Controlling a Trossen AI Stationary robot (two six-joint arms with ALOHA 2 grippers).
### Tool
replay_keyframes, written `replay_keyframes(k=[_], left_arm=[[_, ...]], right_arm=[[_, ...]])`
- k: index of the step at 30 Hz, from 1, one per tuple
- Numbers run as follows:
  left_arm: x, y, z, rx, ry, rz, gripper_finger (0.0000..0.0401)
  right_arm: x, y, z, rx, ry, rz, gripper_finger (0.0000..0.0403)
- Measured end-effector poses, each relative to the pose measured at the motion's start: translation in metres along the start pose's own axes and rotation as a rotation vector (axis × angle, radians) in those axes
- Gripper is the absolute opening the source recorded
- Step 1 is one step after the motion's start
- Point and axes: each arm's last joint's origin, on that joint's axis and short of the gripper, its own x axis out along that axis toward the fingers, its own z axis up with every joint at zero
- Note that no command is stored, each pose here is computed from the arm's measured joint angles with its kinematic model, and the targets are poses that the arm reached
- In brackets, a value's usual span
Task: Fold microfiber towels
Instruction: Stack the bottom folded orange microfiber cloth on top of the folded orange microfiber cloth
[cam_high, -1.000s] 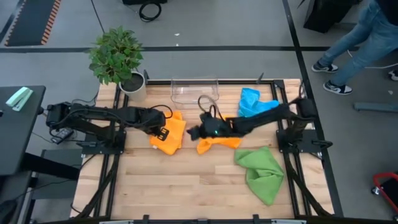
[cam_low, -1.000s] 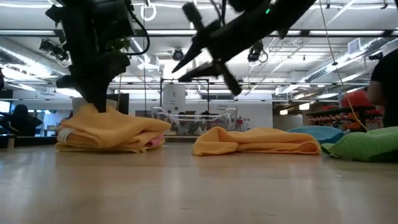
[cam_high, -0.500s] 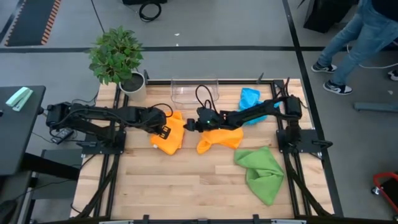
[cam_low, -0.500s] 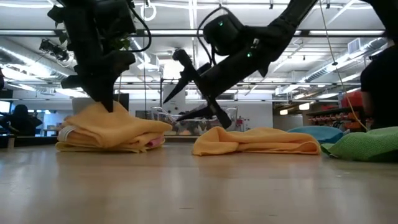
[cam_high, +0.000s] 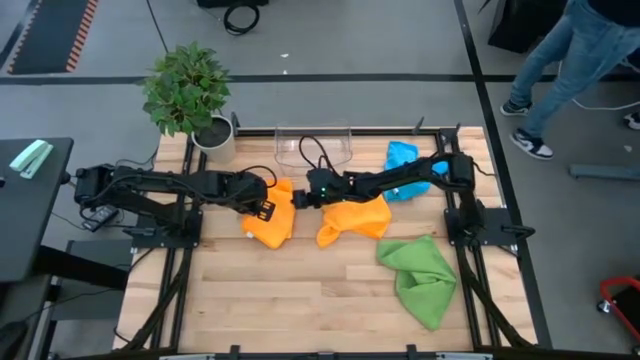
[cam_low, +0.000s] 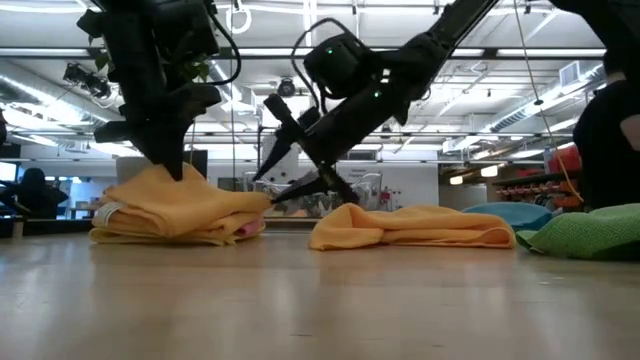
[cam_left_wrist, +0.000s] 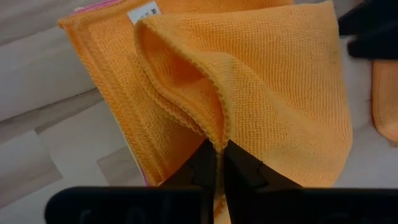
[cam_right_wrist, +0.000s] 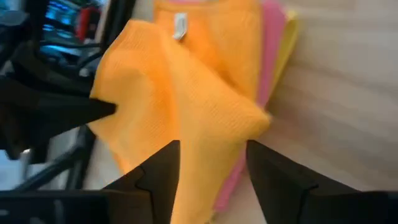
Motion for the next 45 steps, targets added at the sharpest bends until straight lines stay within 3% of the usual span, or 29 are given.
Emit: replay_keyframes(k=[6,11,15,20,23,28,34,41,45], left_arm=[[0.000,0.000,0.000,-0.003,0.001,0.001,0.0010],[0.000,0.000,0.000,-0.003,0.002,0.002,0.0028],[0.000,0.000,0.000,-0.002,0.002,0.004,0.0020],[0.000,0.000,0.000,-0.001,0.003,0.004,0.0010],[0.000,0.000,0.000,-0.001,0.003,0.004,0.0025],[0.000,0.000,0.000,0.001,0.003,0.004,0.0032],[0.000,0.000,0.000,0.008,0.002,0.003,0.0010],[0.000,0.000,0.000,0.004,-0.005,0.006,0.0042],[0.000,0.000,0.000,0.004,-0.005,0.007,0.0026]], right_arm=[[-0.007,-0.002,0.004,-0.062,-0.045,-0.083,0.0100],[0.000,-0.008,0.000,-0.048,-0.006,-0.084,0.0040],[0.000,-0.007,0.005,-0.057,0.033,-0.027,0.0066],[-0.003,-0.004,0.007,-0.073,0.036,-0.001,0.0155],[-0.001,-0.006,0.006,-0.059,0.043,-0.008,0.0207],[0.001,-0.010,0.010,-0.067,0.029,-0.020,0.0251],[0.005,-0.014,0.015,-0.047,0.007,-0.013,0.0231],[0.011,-0.018,0.014,-0.011,0.023,0.014,0.0198],[0.011,-0.018,0.014,-0.011,0.020,0.012,0.0150]])
